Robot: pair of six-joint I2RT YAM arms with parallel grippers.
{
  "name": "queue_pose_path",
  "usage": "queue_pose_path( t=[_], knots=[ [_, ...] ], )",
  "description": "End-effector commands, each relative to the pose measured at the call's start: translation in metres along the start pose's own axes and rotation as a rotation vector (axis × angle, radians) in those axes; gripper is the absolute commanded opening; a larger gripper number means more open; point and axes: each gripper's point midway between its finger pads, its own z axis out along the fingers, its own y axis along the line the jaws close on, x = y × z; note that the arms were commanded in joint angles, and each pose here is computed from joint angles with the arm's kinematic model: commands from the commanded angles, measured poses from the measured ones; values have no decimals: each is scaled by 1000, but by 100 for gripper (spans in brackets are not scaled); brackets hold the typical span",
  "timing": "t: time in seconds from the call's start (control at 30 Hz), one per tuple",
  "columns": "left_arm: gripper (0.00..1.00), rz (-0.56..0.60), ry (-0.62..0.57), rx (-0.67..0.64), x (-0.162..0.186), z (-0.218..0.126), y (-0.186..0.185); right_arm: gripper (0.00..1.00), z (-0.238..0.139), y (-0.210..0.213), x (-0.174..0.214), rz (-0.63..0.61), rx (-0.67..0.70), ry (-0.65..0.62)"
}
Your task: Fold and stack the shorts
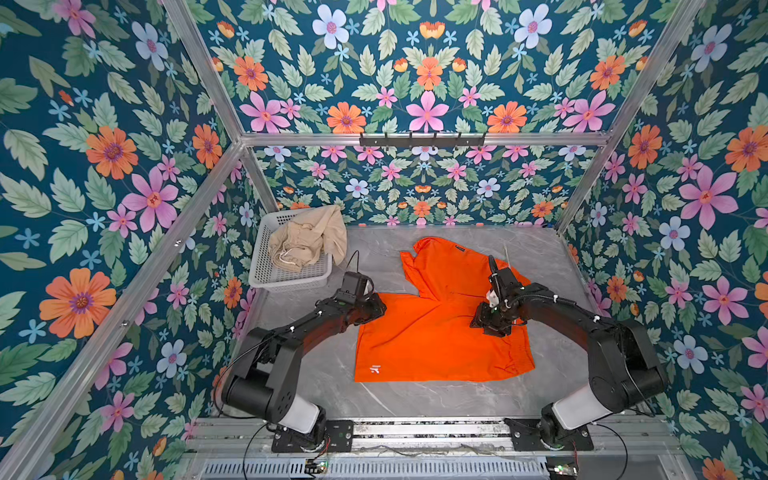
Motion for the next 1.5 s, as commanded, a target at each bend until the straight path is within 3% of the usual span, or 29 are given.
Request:
queue_pose_path(
  t=[0.0, 0.27, 0.43, 0.53, 0.73, 1.03, 1.23, 1.47],
  knots=[
    [33, 5, 34, -11, 11, 11, 10, 50, 11, -14, 6, 27, 28, 18],
    [33, -76, 88, -71, 61, 4, 50, 50, 15, -51, 42, 95, 109, 85],
    [34, -98, 73, -58, 74, -14, 54, 50, -1, -52, 52, 74, 103, 72],
    [38, -59, 2, -33, 49, -31, 34, 50, -29, -28, 37, 17, 28, -24],
    [43, 95, -145, 29, -35, -49, -30, 50, -75, 29, -9, -89, -146, -229],
    [55, 179, -117, 90, -114, 16, -86, 50, -66, 81, -67, -171, -224, -267],
    [57, 173, -88, 66, -136, 65, -85, 50, -41, 115, -104, -217, -290, -248],
    [57, 162, -99, 29, -154, 88, -74, 49, -16, 155, -137, -270, -362, -232]
  ],
)
